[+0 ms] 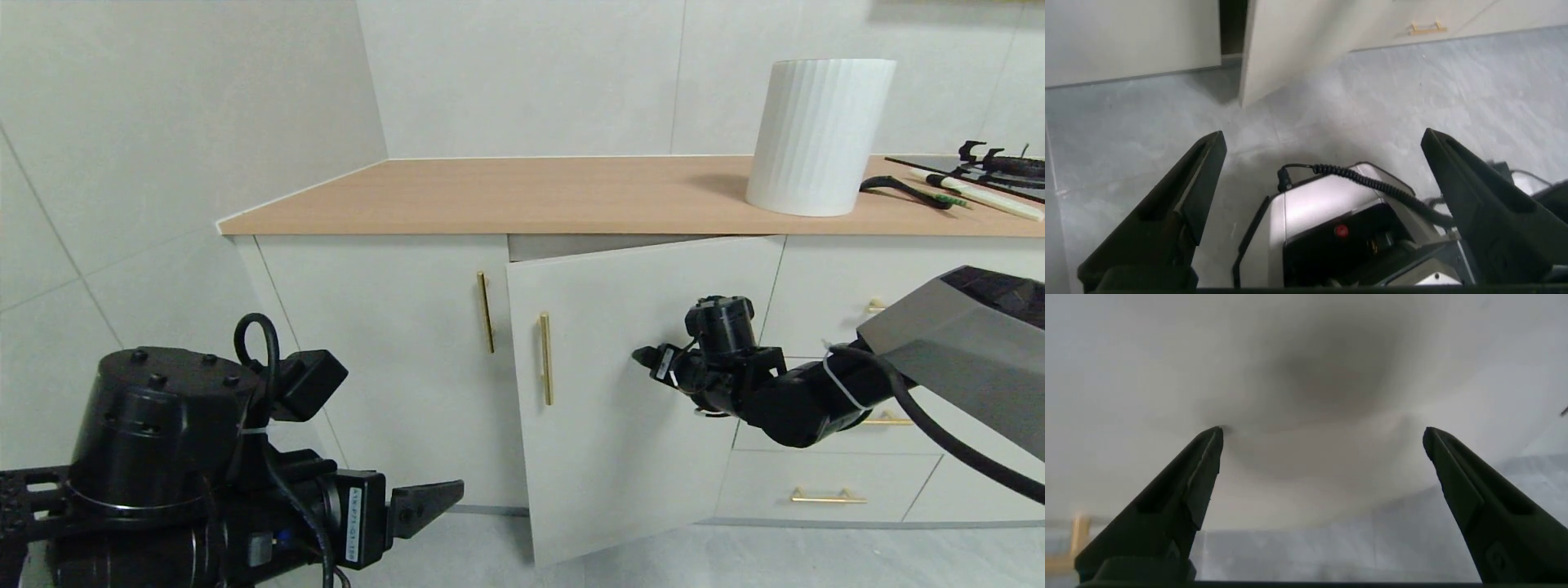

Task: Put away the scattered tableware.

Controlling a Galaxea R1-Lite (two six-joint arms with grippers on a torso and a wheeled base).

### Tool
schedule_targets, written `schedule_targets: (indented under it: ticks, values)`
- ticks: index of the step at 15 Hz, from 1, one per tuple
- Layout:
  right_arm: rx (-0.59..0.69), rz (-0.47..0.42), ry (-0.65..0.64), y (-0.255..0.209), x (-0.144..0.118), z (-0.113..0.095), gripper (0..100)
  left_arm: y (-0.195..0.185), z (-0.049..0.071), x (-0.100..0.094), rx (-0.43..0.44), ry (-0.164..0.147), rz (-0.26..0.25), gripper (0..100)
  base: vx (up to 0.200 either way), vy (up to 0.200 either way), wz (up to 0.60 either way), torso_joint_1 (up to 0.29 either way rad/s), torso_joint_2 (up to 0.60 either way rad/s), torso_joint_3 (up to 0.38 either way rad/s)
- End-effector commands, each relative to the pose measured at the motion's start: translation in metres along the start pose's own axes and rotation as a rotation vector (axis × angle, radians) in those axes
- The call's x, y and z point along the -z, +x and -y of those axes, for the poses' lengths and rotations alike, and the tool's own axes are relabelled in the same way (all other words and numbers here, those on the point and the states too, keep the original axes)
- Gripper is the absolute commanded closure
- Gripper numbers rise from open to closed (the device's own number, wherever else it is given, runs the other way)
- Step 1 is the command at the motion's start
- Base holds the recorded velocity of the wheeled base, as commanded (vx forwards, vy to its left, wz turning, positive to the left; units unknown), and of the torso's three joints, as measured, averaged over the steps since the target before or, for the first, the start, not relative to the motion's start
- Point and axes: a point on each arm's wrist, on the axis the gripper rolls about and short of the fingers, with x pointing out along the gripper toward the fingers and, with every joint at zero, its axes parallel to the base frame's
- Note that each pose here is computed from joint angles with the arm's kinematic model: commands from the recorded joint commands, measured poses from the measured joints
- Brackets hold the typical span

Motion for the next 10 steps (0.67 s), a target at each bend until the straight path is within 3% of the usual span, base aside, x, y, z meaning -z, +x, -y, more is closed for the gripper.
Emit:
schedule_targets:
  ticks: [1,10]
  values:
    - [0.012,0.031,0.025,0.008,-0.003,-0.002,0,0.000,0.000,0.000,0.000,0.000,0.000,0,0.000,0.000,0.00,0.000,0.00,0.000]
    - [0.116,0.157,0.090,0.042,-0.012,0.007,0,0.001,0.000,0.001,-0.002,-0.002,-0.006,0,0.000,0.000,0.00,0.000,0.00,0.000]
